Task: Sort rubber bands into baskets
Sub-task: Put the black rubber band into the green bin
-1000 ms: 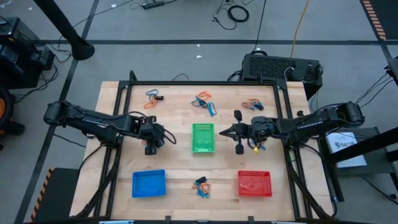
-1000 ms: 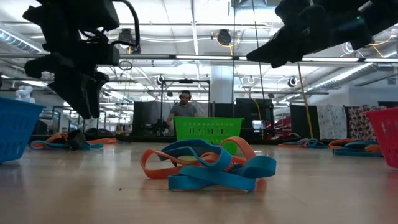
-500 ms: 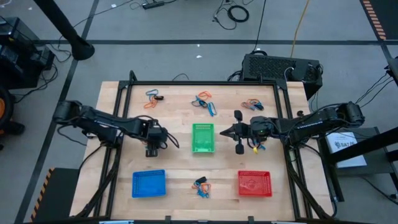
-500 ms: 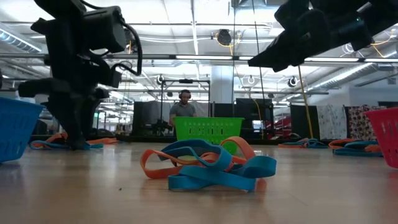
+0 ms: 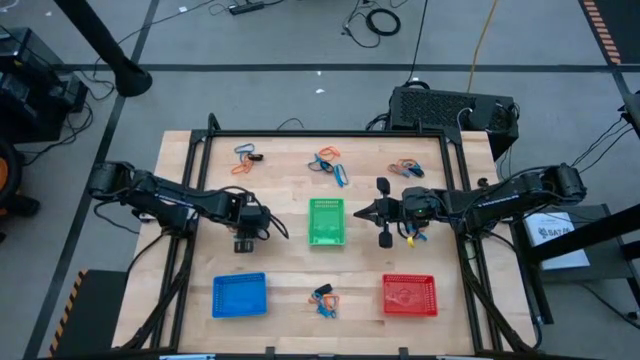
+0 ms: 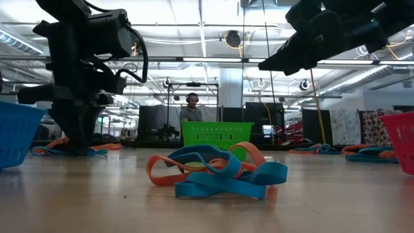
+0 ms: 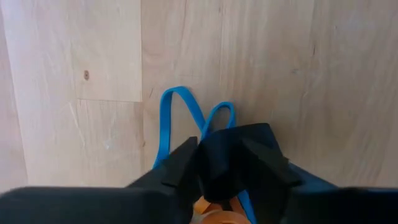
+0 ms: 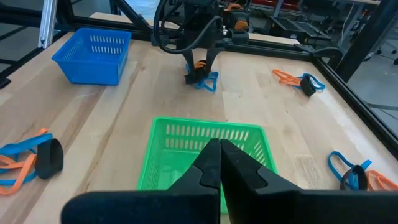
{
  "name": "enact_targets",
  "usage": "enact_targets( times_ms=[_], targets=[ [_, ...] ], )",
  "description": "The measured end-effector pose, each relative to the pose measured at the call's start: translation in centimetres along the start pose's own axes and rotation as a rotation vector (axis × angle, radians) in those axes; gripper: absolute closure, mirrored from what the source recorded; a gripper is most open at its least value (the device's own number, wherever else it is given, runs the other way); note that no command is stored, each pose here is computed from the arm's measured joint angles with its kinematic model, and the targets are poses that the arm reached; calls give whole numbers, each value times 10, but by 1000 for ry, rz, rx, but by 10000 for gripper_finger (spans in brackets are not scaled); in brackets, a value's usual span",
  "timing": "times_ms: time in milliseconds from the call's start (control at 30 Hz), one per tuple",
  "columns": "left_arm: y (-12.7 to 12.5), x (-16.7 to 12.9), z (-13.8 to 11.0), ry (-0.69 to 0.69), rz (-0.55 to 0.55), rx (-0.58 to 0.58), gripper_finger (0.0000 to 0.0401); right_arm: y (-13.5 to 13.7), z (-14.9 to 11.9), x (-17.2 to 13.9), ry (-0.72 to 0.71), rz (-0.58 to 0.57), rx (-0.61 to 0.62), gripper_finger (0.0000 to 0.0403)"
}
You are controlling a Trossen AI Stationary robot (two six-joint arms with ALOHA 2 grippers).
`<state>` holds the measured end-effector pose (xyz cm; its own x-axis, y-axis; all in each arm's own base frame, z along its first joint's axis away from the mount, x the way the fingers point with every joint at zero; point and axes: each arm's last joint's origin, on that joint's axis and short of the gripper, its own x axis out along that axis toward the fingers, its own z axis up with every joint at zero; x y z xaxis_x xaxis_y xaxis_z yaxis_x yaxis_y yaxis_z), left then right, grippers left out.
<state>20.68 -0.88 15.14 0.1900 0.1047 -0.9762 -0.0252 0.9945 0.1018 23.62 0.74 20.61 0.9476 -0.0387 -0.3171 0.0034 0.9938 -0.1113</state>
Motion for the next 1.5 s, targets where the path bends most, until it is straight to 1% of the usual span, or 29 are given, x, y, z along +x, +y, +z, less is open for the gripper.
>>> enact_targets(
  times_ms=[133,200,400,567,667,733,767,967,1067,1167,1300,1500],
  targets=[
    [0,-2,0,-2,4,13,374,0,0,0,0,-1,-16,403],
    [1,-5,3,-6,17,19,390,0,0,0,0,-1,-23,403],
    [2,-13,8,-23,24,19,386,0,0,0,0,-2,-25,403],
    [4,-33,17,13,32,22,386,0,0,0,5,-1,-25,403],
    [4,-46,28,-26,14,16,386,0,-1,0,7,-1,-25,403],
    [4,-53,36,-77,-17,18,386,0,-1,0,7,-1,-25,403],
    [3,-56,42,-134,-22,25,386,0,-1,0,7,-1,-25,403],
    [2,-67,87,-623,-9,84,386,0,0,0,4,-1,-25,403],
    [1,-67,101,-748,12,119,386,0,0,0,4,-2,-11,403],
    [-1,-60,112,-805,25,136,386,0,-1,0,7,-2,9,403],
    [-4,-38,127,-834,26,127,386,0,-1,0,12,-2,26,403],
    [-7,-12,134,-797,26,136,386,0,-2,0,22,-3,26,403]
  ],
)
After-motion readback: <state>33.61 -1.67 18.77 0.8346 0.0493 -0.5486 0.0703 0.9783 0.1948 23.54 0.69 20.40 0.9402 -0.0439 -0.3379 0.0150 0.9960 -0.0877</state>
